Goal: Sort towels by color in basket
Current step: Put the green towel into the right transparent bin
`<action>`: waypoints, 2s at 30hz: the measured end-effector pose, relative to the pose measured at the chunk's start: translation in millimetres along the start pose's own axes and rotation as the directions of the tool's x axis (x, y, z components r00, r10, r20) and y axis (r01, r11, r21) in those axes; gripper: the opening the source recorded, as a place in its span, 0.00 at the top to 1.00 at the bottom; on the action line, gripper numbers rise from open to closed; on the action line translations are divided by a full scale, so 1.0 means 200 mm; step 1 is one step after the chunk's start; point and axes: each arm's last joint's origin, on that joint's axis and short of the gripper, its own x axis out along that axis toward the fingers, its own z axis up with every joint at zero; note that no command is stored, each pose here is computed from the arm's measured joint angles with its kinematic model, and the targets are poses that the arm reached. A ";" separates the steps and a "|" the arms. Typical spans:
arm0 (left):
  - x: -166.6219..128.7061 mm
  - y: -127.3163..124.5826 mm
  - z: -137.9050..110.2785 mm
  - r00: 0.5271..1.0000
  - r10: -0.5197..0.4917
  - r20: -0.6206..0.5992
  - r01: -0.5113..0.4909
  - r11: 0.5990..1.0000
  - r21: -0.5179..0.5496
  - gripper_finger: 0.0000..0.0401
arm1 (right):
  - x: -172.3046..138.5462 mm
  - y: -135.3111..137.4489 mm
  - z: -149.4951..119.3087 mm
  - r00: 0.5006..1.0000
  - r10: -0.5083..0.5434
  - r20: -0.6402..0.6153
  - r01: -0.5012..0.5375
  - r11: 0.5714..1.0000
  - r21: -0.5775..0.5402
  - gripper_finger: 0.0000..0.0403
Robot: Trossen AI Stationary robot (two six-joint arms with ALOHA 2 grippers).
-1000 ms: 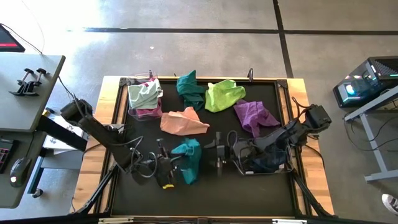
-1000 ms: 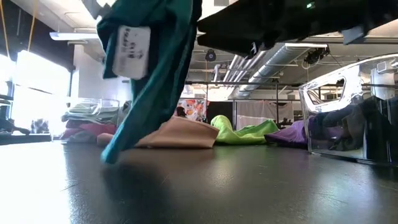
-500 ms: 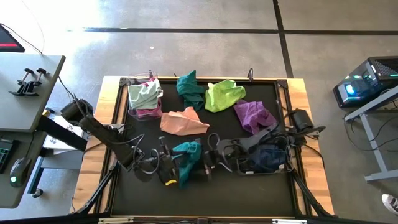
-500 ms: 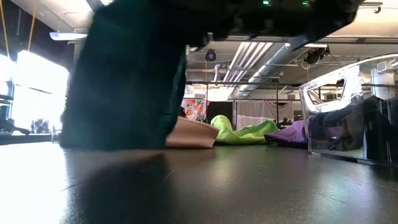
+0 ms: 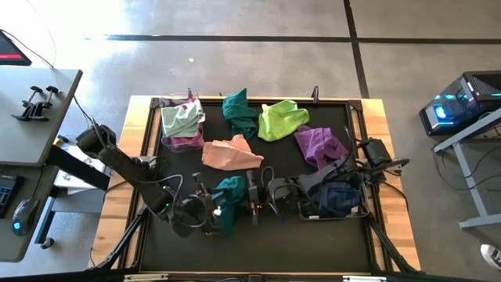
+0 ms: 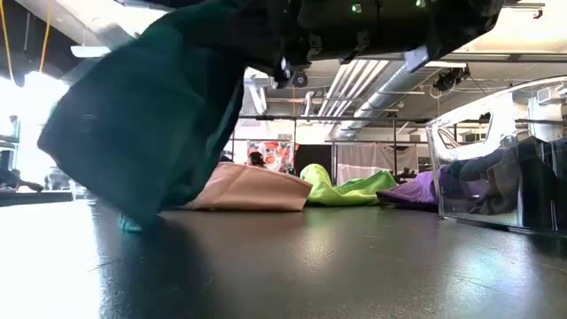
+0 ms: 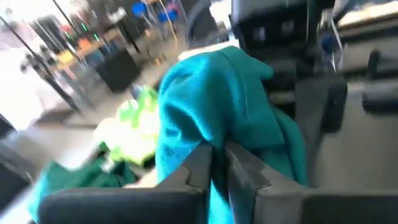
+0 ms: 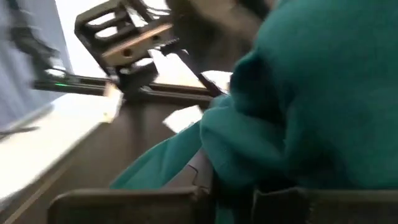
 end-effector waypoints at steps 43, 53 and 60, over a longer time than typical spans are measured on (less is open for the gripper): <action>-0.05 0.10 -0.18 0.953 -0.058 -0.296 0.011 0.987 -0.159 0.64 | -1.40 0.22 0.36 0.426 -0.081 -0.901 0.431 0.894 0.123 0.99; -0.05 0.10 -0.18 0.954 -0.059 -0.295 0.011 0.987 -0.162 0.65 | -1.11 0.27 0.14 0.103 -0.047 -0.994 0.253 0.967 -0.019 0.99; -0.05 0.10 -0.18 0.954 -0.059 -0.295 0.011 0.987 -0.162 0.65 | -0.92 0.23 0.02 0.044 0.020 -0.999 0.138 0.990 0.026 0.96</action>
